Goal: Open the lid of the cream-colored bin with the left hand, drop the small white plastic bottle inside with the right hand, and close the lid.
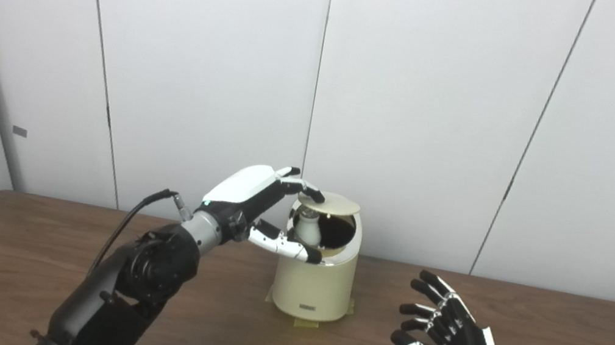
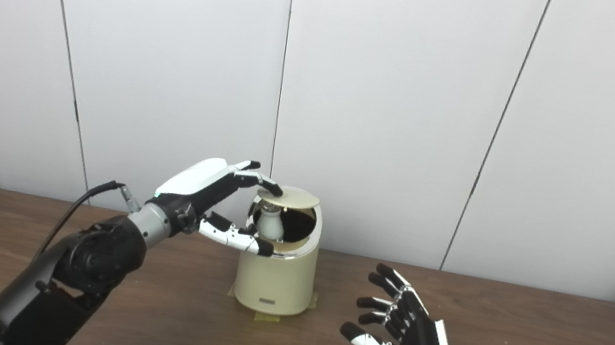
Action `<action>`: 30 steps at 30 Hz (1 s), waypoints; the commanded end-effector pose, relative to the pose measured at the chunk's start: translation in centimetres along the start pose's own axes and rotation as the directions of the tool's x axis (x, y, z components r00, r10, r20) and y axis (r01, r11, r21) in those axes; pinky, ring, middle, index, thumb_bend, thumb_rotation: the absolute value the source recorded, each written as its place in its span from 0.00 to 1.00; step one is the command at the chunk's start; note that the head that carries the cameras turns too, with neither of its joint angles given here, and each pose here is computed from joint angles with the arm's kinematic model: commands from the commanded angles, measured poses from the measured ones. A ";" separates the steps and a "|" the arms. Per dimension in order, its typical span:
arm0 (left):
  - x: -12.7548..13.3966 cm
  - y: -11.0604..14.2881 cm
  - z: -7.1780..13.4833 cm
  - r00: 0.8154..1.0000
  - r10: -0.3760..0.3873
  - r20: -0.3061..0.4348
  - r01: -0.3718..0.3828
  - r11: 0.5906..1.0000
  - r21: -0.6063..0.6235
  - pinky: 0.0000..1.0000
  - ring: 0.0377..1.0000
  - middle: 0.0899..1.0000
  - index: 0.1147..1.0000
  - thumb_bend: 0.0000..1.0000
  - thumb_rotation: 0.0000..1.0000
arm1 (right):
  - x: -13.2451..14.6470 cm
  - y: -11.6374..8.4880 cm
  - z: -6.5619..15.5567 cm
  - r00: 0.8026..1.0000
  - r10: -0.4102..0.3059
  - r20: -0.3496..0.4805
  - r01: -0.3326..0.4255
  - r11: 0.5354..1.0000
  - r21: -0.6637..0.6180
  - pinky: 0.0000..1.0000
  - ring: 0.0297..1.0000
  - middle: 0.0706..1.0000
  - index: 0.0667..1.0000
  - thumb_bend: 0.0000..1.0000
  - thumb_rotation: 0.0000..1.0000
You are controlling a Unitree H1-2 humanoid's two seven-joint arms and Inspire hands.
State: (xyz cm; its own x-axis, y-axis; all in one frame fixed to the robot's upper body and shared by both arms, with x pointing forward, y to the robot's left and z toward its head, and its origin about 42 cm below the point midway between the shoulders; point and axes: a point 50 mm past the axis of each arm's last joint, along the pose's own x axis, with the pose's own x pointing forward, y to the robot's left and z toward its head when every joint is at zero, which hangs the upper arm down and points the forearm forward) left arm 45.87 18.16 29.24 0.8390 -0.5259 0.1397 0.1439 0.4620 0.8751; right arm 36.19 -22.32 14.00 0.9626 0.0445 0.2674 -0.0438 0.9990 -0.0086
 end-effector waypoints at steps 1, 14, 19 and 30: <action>0.8 1.9 1.3 0.996 0.048 0.072 -0.053 0.996 0.068 1.00 1.00 0.83 0.78 0.97 0.51 | 1.3 0.4 2.1 0.996 0.011 0.088 -0.012 1.000 0.005 0.50 0.61 0.78 0.78 0.88 0.27; 0.3 1.9 2.5 0.996 0.008 0.094 -0.022 0.989 0.146 1.00 1.00 0.84 0.79 0.96 0.47 | 1.3 0.6 2.3 0.997 0.017 0.077 -0.017 1.000 -0.005 0.52 0.62 0.78 0.79 0.88 0.27; -0.1 1.8 2.6 0.995 0.000 0.097 -0.016 0.987 0.160 1.00 1.00 0.83 0.79 0.95 0.47 | 1.2 0.7 2.4 0.997 0.023 0.074 -0.024 1.000 0.005 0.52 0.62 0.78 0.80 0.87 0.27; -0.5 1.5 2.4 0.995 -0.035 0.093 0.014 0.976 0.216 1.00 1.00 0.82 0.78 0.95 0.48 | 1.4 0.7 2.6 0.997 0.023 0.077 -0.024 1.000 0.007 0.49 0.59 0.77 0.79 0.89 0.27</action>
State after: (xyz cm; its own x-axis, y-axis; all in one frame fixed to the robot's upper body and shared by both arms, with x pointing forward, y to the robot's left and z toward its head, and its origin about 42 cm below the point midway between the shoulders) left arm 44.18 17.12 29.40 0.7951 -0.5979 0.1019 0.1084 0.3053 0.9461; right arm 36.16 -21.90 14.65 0.9635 0.0569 0.2615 -0.0562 0.9984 -0.0101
